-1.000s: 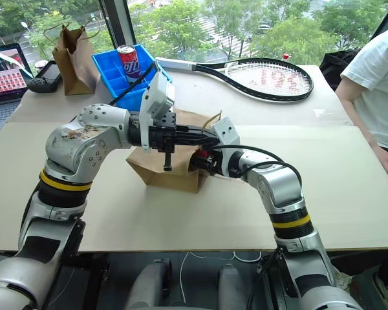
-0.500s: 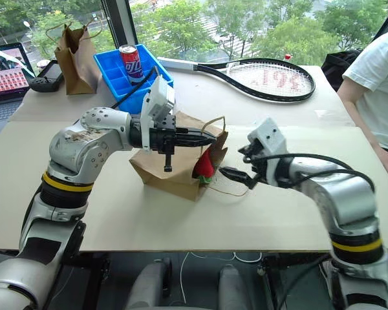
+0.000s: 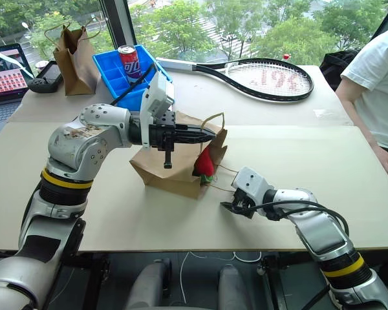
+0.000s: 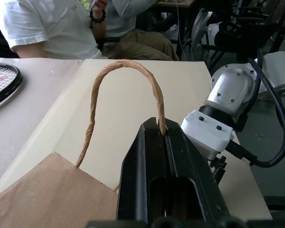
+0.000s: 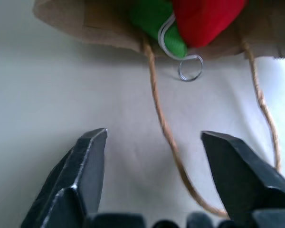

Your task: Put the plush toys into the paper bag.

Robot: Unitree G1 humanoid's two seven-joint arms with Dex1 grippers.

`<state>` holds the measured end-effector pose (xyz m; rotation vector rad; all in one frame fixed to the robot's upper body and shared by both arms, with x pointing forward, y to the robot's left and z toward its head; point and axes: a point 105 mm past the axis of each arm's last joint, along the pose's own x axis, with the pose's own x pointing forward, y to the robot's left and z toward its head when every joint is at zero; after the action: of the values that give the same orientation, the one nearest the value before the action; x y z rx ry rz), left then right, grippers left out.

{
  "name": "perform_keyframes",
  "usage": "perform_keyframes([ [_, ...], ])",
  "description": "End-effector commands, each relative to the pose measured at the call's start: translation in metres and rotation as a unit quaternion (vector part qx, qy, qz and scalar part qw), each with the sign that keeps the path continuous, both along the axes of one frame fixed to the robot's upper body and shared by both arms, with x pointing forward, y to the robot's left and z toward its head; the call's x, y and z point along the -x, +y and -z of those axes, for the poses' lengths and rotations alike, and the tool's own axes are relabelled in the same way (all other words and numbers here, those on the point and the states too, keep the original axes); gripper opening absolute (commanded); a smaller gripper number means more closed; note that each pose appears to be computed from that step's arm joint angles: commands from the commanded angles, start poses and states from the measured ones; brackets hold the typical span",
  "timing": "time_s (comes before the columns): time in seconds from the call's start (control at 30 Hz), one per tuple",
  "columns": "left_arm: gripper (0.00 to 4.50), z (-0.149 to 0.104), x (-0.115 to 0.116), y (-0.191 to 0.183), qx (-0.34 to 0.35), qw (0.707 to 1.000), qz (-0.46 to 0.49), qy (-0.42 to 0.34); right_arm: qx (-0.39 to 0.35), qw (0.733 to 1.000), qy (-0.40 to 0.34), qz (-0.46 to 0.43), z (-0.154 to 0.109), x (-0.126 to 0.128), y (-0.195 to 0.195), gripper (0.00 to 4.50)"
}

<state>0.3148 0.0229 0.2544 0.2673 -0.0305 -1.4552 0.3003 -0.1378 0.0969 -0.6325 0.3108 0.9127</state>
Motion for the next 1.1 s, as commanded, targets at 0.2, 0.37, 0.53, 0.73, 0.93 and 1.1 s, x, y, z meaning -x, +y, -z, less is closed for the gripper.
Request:
perform_keyframes([
  [0.2, 0.0, -0.022, 0.004, 0.003, 0.014, 0.999, -0.005, -0.041, 0.028, 0.999, -0.027, 0.003, -0.012, -0.006, -0.017, 0.23],
  [0.37, 0.0, -0.026, 0.0, 0.007, 0.029, 0.999, -0.02, -0.036, 0.024, 0.994, -0.108, -0.003, -0.061, -0.019, -0.014, 0.05],
  [0.53, 0.0, -0.03, -0.012, 0.013, 0.031, 0.996, -0.052, -0.059, 0.0, 0.983, -0.184, -0.015, -0.117, -0.023, -0.011, 0.05],
  [0.73, 0.0, -0.062, -0.048, 0.036, 0.088, 0.977, -0.16, -0.114, -0.047, 0.958, -0.28, -0.047, -0.19, -0.017, 0.002, 0.05],
  [0.93, 0.0, -0.083, -0.062, 0.054, 0.126, 0.959, -0.21, -0.142, -0.065, 0.948, -0.305, -0.061, -0.215, -0.01, 0.009, 0.05],
  [1.1, 0.0, -0.076, -0.062, 0.055, 0.122, 0.961, -0.208, -0.132, -0.055, 0.953, -0.293, -0.059, -0.213, -0.007, 0.005, 0.05],
])
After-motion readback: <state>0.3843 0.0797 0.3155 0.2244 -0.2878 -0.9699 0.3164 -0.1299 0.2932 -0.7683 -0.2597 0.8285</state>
